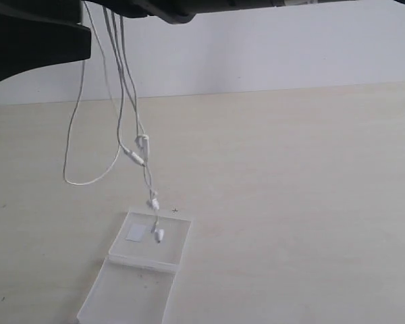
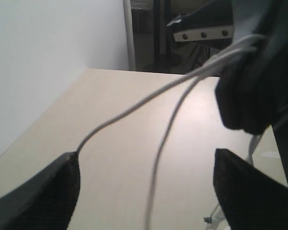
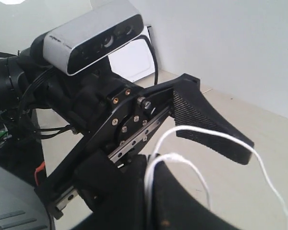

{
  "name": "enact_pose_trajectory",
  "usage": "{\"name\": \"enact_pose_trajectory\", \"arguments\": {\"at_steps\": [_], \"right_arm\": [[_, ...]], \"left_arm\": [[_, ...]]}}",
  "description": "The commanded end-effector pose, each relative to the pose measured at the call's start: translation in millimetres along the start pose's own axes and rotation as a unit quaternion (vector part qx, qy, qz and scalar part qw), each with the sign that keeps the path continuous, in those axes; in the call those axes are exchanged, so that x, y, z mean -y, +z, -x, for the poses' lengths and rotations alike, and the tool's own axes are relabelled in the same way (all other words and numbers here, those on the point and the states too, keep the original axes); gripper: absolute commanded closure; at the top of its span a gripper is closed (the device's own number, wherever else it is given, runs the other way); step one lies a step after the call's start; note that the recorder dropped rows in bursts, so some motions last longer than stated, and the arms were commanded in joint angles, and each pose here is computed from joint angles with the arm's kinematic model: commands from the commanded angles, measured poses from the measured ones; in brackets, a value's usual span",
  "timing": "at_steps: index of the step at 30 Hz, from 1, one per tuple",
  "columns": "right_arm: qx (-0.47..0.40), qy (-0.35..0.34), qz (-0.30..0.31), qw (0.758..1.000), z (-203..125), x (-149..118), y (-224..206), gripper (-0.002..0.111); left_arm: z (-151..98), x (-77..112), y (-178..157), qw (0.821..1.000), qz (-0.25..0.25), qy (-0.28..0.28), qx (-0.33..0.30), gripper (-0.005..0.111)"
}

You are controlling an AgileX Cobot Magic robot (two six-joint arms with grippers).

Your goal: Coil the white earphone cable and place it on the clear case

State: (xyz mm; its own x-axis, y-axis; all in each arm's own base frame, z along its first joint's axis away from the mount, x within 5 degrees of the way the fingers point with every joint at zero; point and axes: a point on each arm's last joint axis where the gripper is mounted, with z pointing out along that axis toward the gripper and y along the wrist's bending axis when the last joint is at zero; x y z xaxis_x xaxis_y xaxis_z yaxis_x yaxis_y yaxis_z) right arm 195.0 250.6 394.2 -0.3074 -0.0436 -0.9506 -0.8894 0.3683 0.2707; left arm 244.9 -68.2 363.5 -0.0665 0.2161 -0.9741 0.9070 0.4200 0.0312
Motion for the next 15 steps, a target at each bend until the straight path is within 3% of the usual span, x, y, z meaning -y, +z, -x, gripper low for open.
{"name": "enact_pose_trajectory", "arguments": {"at_steps": [1, 15], "right_arm": [[0.009, -0.006, -0.004, 1.0, 4.0, -0.2, -2.7, 0.108], [0.001, -0.01, 0.016, 1.0, 2.5, -3.8, -2.7, 0.108]], "left_arm": [[3.0, 3.0, -2.3, 1.0, 0.0, -0.003, 0.007, 0.033], [7.0, 3.6, -1.8, 0.999, -0.001, 0.021, 0.028, 0.033]]}}
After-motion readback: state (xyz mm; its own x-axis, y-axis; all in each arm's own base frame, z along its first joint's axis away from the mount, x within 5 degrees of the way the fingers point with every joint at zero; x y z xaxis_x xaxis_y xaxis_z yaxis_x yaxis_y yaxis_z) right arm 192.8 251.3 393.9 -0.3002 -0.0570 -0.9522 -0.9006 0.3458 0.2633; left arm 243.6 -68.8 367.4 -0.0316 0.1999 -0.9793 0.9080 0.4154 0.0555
